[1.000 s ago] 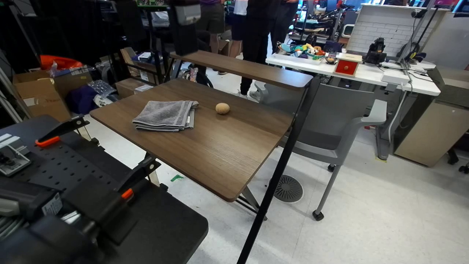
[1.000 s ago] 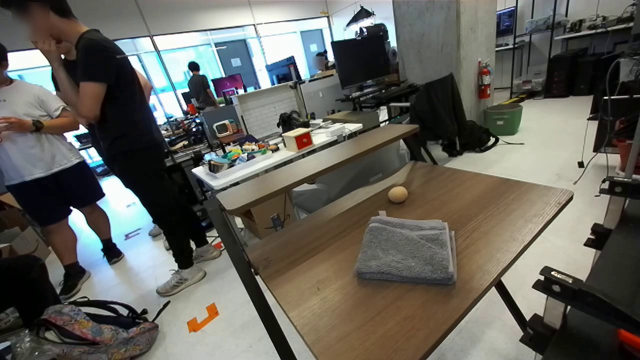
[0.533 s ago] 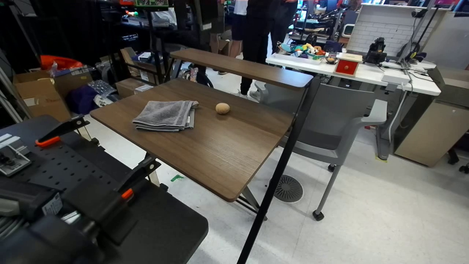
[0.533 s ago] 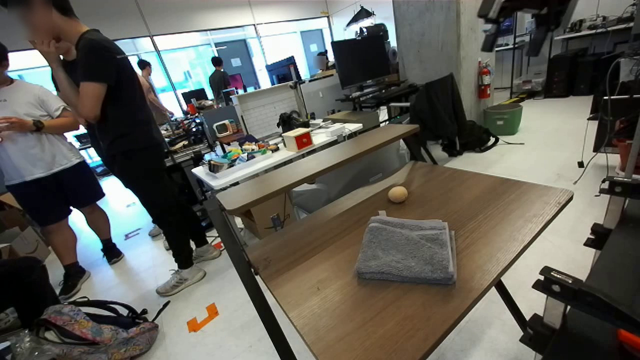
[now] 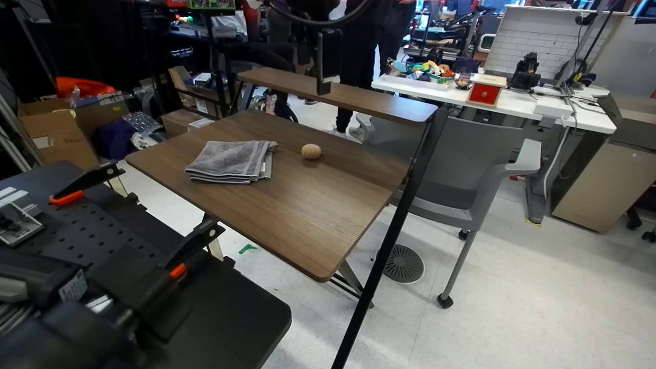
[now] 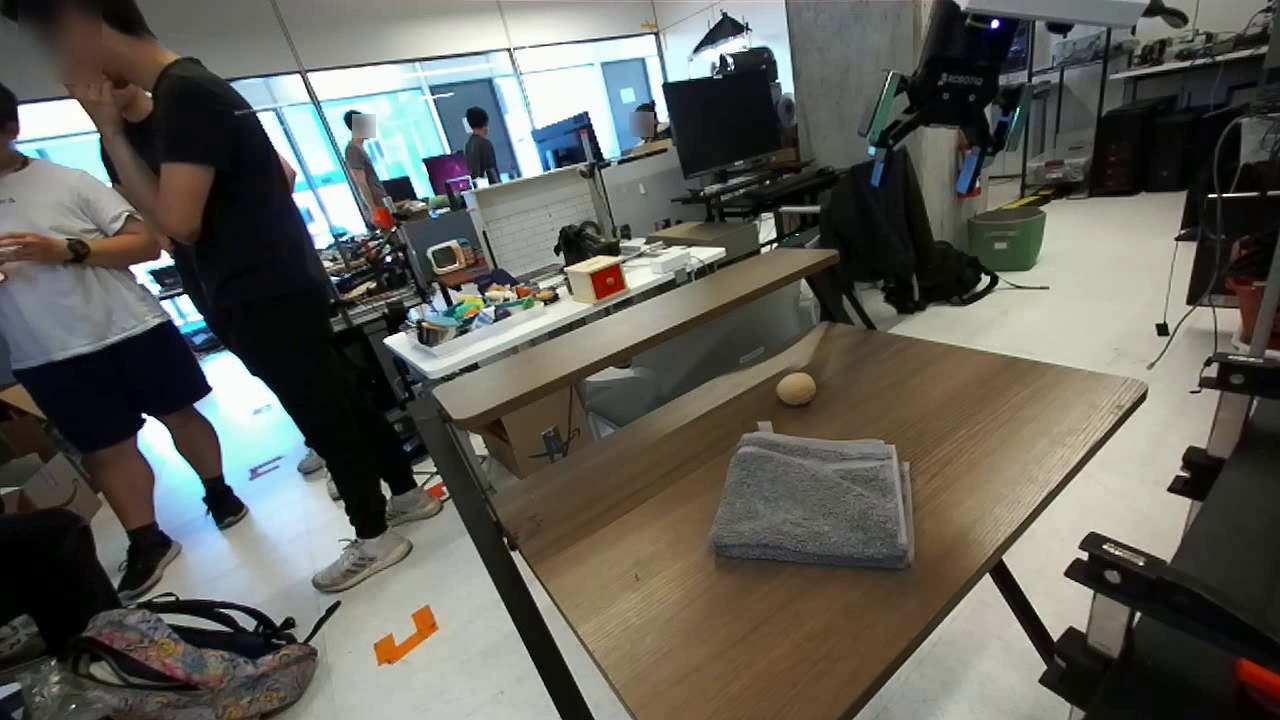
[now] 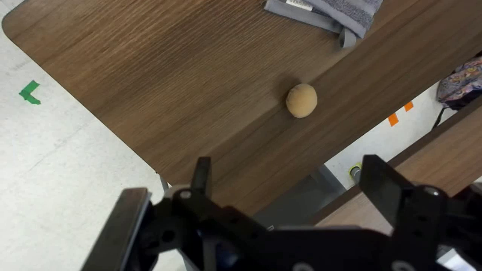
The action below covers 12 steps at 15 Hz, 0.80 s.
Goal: Pick up the brown toy and move it to the left. Wipe the top of the table with the grey towel.
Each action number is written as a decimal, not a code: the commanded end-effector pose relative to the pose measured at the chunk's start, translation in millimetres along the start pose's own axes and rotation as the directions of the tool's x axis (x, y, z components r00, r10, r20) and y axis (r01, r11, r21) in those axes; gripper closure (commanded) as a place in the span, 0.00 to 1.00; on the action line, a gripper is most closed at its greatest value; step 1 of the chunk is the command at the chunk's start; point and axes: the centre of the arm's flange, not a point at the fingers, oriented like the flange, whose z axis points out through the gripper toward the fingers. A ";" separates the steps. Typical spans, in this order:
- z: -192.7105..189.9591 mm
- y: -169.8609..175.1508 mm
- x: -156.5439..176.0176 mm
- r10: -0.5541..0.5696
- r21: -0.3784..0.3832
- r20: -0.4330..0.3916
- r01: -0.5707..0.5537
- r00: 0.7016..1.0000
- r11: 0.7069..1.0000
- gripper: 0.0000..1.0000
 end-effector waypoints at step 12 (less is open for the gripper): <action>95.6 -80.3 50.1 0.289 -0.018 -0.084 -0.292 0.953 0.956 0.00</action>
